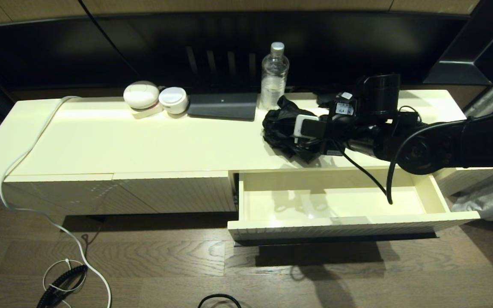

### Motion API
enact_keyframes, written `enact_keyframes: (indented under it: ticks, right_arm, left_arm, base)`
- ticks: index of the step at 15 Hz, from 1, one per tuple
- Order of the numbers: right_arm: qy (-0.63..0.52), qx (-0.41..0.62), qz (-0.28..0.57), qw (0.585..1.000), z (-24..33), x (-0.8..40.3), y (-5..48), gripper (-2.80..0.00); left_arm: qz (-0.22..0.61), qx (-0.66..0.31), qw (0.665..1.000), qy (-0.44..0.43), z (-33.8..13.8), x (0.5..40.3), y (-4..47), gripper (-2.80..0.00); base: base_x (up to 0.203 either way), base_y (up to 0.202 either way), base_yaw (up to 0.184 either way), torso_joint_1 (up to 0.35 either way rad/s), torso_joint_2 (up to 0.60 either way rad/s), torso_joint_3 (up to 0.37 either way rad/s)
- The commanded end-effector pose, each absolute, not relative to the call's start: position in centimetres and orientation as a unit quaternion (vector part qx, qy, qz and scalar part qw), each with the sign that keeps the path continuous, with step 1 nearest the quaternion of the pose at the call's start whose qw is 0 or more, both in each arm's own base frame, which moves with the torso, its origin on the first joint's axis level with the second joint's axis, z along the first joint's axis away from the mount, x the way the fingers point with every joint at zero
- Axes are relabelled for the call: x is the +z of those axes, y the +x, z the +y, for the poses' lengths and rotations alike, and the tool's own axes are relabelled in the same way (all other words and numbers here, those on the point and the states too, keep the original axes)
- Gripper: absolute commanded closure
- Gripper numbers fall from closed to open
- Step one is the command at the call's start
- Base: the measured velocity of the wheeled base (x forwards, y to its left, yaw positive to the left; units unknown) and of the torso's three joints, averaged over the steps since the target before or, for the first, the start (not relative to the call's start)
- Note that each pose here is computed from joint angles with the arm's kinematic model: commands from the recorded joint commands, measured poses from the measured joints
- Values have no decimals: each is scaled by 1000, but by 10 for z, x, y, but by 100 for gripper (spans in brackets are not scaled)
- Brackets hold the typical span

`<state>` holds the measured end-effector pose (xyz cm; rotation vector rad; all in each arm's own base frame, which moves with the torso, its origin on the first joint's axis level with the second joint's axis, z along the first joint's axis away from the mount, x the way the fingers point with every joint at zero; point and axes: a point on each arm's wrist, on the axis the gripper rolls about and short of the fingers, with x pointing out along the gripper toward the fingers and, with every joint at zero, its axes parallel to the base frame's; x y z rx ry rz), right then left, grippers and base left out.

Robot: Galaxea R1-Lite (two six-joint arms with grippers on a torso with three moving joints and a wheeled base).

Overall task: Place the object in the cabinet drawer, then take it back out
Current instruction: Put the umbrella in the drawer

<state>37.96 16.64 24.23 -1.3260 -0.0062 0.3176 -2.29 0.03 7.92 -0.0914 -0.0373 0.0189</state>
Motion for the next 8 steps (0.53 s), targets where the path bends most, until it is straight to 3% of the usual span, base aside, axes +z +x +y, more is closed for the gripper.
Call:
enact_keyframes:
  ticks: [1,8]
  right_arm:
    - [-615,140,-6,776,162,246,379,-280]
    - [-615,139,-5,776,157,250,372,-280]
  left_arm:
    - [-20,10,999,-46,0,79,-23,0]
    - [-20,10,999,-46,0,79,-23,0]
  base:
    - [0,0,0,0,0,0]
    - [0,0,0,0,0,0]
